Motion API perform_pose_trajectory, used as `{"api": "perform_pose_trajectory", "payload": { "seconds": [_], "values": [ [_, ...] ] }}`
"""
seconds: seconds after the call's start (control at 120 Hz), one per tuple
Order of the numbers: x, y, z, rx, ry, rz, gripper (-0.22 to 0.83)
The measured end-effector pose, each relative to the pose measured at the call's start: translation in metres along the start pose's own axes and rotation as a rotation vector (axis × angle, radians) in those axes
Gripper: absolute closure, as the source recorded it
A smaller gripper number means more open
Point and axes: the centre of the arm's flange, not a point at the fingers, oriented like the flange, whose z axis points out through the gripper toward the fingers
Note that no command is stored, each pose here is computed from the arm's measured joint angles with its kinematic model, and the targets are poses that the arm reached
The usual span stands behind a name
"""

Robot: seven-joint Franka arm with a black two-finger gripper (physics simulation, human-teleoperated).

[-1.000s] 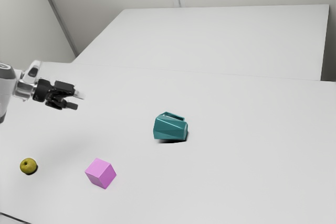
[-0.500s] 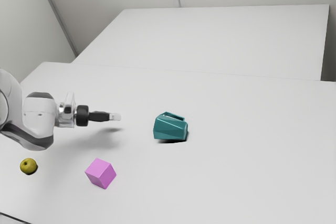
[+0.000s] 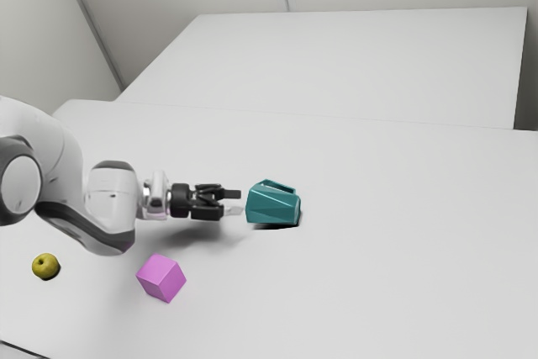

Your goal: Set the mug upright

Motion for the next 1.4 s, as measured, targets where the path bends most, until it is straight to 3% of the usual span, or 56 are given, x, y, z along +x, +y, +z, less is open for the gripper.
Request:
{"api": "perform_pose_trajectory", "payload": {
  "seconds": [0.583, 0.992, 1.4],
  "values": [
    [-0.008, 0.01, 0.044, -0.005, -0.006, 0.16, 0.01],
    [-0.002, 0.007, 0.052, 0.022, 0.023, 0.202, 0.49],
    [0.018, 0.001, 0.054, 0.026, 0.043, 0.255, 0.74]
  ]
}}
